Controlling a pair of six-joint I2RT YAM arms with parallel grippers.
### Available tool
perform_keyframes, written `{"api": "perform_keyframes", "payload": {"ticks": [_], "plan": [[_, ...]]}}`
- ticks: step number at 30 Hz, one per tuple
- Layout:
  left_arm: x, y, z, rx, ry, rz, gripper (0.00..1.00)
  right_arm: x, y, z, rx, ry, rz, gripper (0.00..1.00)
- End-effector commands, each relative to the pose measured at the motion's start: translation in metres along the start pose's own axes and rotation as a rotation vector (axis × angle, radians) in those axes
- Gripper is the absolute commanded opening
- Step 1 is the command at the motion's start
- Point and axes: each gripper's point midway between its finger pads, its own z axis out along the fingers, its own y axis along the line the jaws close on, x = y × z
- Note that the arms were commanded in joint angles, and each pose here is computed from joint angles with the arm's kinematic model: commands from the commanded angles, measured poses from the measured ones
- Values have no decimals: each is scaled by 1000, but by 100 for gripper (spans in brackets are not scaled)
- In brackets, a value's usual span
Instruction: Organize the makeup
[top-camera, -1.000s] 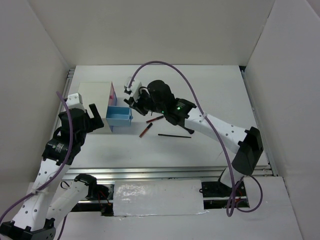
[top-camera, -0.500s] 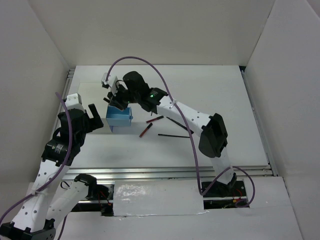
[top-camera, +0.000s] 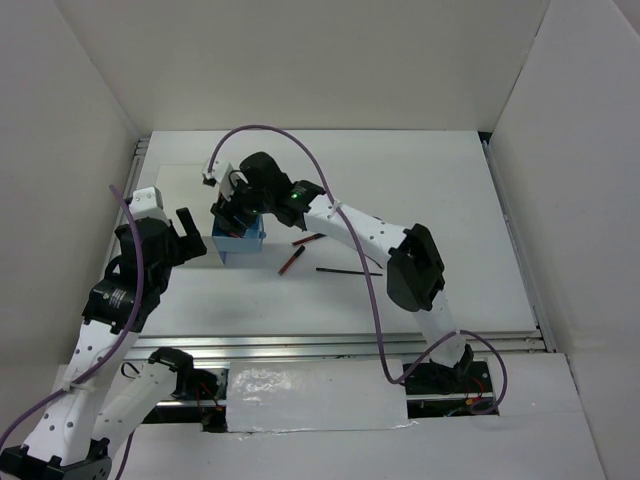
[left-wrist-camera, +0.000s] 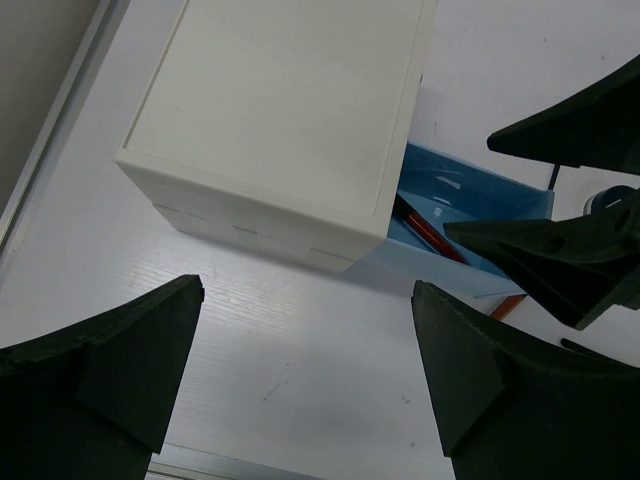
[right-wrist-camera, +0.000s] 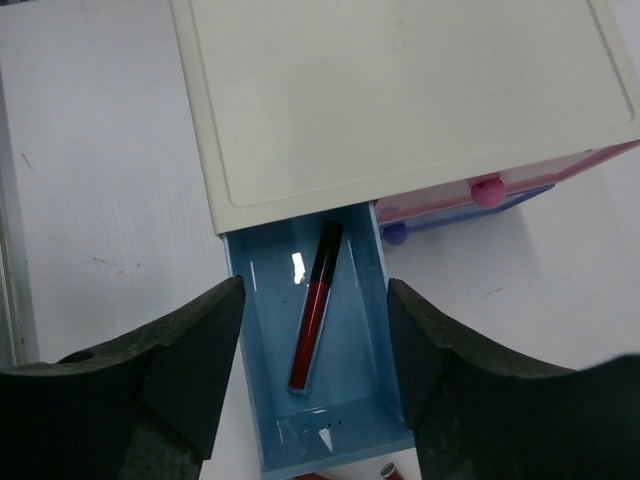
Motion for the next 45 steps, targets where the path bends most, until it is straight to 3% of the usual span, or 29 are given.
{"api": "perform_keyframes", "payload": {"ticks": [1, 4, 8, 11, 14, 18, 22, 31, 34, 39, 45], "plan": [[-8, -1, 0, 3, -35, -15, 99, -50, -1, -31, 36, -107, -32, 71], [-8, -1, -1, 1, -34, -14, 99, -67, -9, -53, 105, -138, -28, 73], [-8, 1, -1, -6, -37, -18, 99, -66, -34, -97, 307, -191, 97, 65], [-8, 2, -1, -9, -38, -21, 100, -29, -60, -126, 530, -227, 398, 65], [-8, 3, -1, -17, -35, -20, 99, 29, -80, -146, 777, -140, 581, 67], [-7, 2, 0, -14, -28, -16, 99, 80, -73, -135, 769, -8, 592, 72], [-6, 2, 0, -17, -30, -17, 99, 121, -100, -147, 921, 104, 842, 73], [-5, 1, 2, -19, -20, -9, 99, 155, -106, -135, 1136, -27, 1383, 71], [-4, 1, 2, -17, -19, -7, 100, 171, -108, -129, 1245, -3, 1508, 69], [-6, 1, 0, -13, -26, -12, 99, 194, -104, -122, 1418, 104, 1635, 60], [-6, 0, -2, -4, -33, -11, 99, 227, -92, -114, 1491, 154, 1746, 56]]}}
